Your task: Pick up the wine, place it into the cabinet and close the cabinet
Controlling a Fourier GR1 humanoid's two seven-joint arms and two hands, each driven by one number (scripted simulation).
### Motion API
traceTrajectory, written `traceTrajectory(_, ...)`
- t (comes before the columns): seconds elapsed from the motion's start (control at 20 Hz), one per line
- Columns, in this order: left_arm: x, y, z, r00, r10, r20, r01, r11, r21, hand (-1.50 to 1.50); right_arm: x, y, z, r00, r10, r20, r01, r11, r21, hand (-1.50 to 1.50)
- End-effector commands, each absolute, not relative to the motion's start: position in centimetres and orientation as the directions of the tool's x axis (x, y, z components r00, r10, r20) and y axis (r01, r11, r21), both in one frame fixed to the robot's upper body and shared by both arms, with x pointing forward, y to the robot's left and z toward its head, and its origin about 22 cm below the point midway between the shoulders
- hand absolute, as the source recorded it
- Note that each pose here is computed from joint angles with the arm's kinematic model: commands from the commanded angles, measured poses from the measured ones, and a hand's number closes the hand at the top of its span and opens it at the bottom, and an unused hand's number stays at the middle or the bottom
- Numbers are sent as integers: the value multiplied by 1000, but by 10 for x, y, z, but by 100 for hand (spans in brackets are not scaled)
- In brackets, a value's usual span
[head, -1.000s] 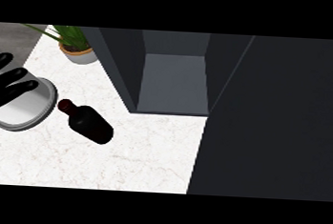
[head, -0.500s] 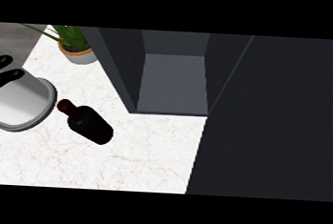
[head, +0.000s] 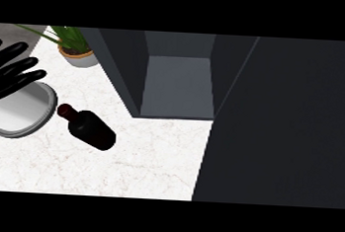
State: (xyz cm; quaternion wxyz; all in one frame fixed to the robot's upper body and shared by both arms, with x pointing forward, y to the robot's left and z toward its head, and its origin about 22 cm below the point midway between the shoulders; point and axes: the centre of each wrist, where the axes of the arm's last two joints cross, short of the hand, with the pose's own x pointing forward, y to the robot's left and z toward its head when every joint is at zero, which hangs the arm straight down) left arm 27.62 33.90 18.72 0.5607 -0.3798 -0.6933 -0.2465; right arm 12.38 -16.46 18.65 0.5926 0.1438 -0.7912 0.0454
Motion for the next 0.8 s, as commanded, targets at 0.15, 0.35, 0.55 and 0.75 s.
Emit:
traceTrajectory(0.15,292,351,156,-69,233,970,790,607,-89,-150,100,-173,214,-379,-129,917,-222,974,45,-150)
traceTrajectory(0.35,292,336,149,-64,206,976,795,602,-75,-150,93,-170,214,-345,-130,930,-222,974,54,-150)
traceTrajectory(0.55,292,326,116,-69,185,980,774,630,-65,-150,89,-170,212,-363,-136,922,-233,971,52,-150)
traceTrajectory(0.75,300,336,100,-47,196,980,771,630,-89,-150,89,-175,213,-351,-136,926,-228,972,57,-150)
